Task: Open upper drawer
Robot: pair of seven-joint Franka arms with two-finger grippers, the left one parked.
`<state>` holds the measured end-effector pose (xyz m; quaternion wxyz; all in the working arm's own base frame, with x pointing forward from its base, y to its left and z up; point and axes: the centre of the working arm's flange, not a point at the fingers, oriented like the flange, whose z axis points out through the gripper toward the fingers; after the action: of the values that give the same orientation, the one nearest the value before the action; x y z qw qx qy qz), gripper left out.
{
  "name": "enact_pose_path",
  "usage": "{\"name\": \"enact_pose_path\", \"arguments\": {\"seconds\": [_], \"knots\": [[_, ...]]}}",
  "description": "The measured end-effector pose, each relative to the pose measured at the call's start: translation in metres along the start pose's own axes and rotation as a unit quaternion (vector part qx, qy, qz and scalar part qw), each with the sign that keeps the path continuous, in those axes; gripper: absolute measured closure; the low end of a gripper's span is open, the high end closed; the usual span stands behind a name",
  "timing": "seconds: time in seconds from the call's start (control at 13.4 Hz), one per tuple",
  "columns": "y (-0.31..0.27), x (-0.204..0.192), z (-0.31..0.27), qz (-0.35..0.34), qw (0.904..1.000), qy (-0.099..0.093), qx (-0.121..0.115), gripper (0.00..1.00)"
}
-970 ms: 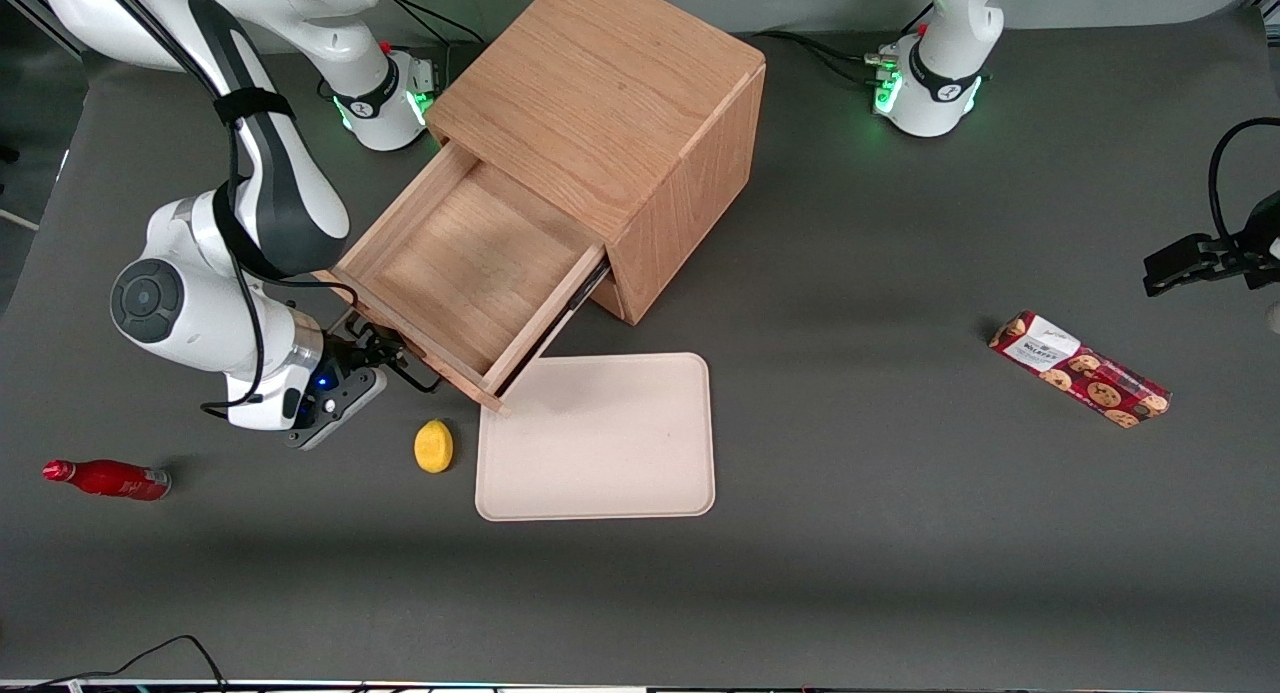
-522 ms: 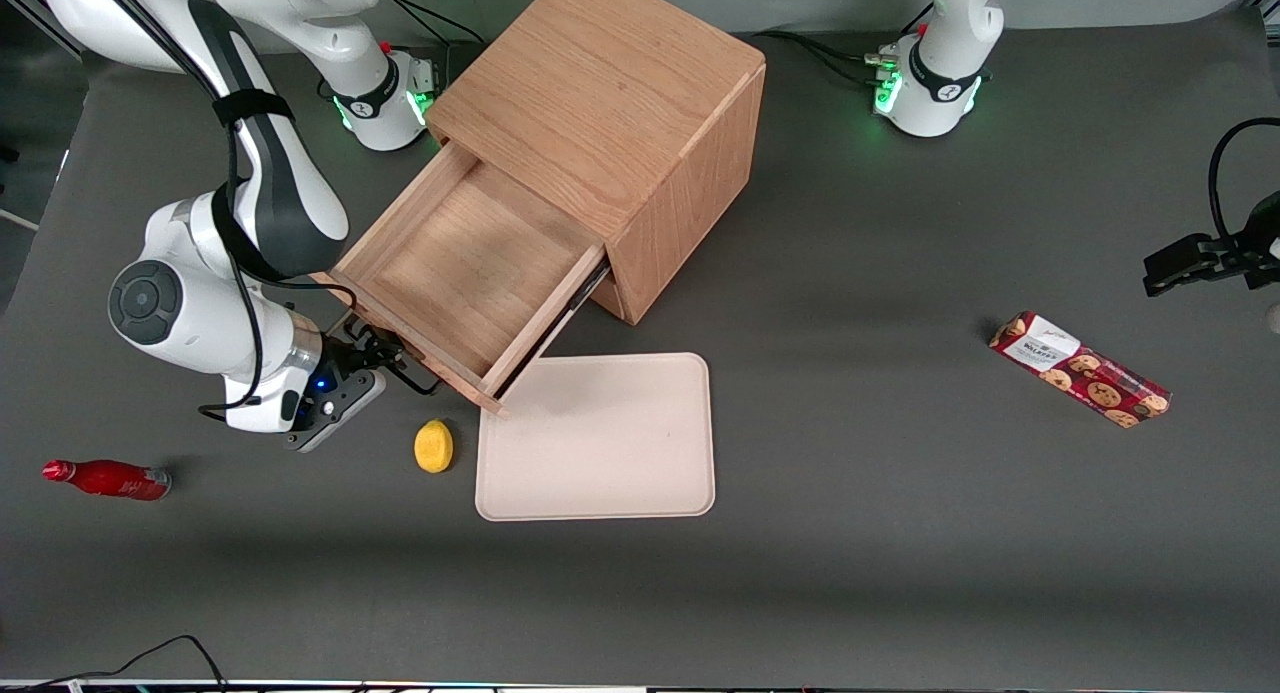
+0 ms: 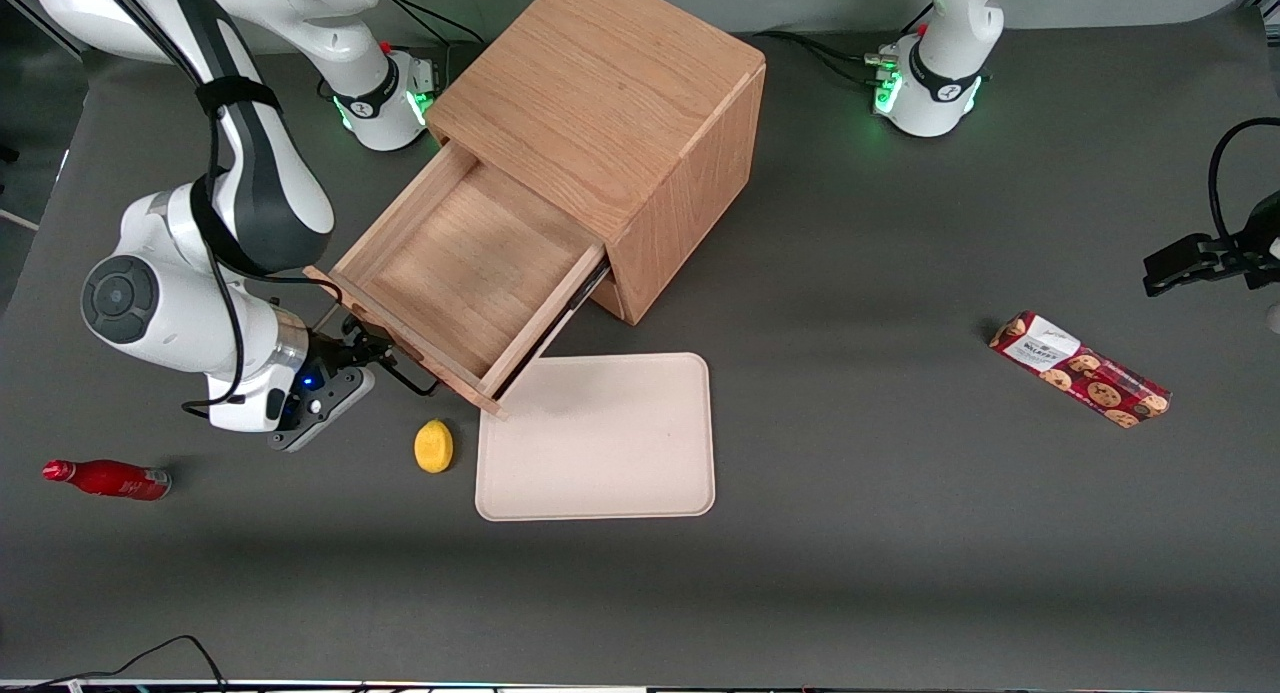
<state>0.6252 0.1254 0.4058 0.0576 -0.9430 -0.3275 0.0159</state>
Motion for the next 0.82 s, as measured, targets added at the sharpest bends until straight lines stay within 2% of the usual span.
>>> {"name": "enact_pose_path", "arguments": {"seconds": [0.3,0.45,0.67,0.82], "knots": [[-0.006,-0.002,-0.030,-0.004,1.0000,-0.006,-0.001,0.00],[-0.011,-0.006,-0.063,-0.002,0.9999,0.006,-0.013,0.00],[-0.006,-0.032,-0.117,0.073,0.9965,0.026,-0.032,0.00],[-0.002,-0.054,-0.146,0.141,0.9889,0.031,-0.037,0.00]]}}
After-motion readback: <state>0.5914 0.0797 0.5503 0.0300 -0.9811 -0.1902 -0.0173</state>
